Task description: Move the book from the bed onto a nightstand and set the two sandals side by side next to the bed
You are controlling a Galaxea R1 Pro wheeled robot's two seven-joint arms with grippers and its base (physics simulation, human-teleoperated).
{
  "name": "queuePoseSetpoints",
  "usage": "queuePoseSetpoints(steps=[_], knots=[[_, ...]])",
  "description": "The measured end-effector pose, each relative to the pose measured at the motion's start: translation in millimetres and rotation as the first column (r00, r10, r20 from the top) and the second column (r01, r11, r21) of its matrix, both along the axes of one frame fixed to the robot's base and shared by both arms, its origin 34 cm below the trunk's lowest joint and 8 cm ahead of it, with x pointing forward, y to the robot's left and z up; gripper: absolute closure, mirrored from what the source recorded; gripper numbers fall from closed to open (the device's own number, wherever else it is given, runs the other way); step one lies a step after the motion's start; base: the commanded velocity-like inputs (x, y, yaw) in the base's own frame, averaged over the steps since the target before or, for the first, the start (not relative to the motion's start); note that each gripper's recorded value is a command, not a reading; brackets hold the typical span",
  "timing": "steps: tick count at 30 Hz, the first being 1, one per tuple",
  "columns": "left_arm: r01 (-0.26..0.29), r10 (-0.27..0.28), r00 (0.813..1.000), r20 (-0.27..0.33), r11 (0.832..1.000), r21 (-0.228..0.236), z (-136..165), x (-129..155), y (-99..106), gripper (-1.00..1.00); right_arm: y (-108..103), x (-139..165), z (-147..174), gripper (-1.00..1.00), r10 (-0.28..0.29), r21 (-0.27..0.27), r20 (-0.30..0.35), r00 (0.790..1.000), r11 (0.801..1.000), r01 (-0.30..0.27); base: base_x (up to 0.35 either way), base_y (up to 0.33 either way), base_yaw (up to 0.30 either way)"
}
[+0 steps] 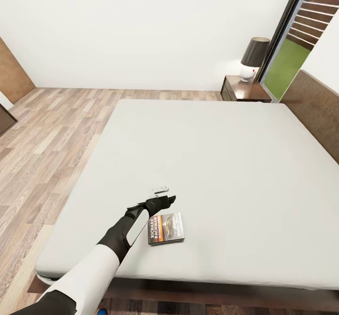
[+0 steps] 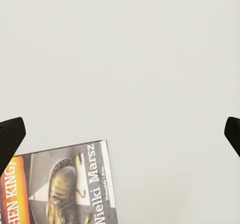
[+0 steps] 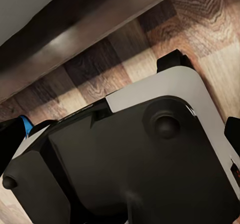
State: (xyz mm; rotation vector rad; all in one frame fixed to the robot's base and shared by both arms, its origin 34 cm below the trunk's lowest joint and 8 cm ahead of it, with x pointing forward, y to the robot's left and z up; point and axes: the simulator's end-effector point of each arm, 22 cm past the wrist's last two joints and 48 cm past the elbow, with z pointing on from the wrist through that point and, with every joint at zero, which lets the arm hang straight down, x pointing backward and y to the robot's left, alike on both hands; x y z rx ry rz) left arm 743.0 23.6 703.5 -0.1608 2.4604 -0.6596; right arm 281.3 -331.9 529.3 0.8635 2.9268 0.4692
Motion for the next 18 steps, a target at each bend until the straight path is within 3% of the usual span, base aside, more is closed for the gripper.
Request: queuePoseSetpoints(steps=[18], knots=[[-0.001,0.001,1.000,0.000,1.000,-0.001,-23,3,0,-1.00,0,3,-23,-1.00,0.000,0.000,0.001,1.000,1.000,0.000,0.000,0.000,0.000]])
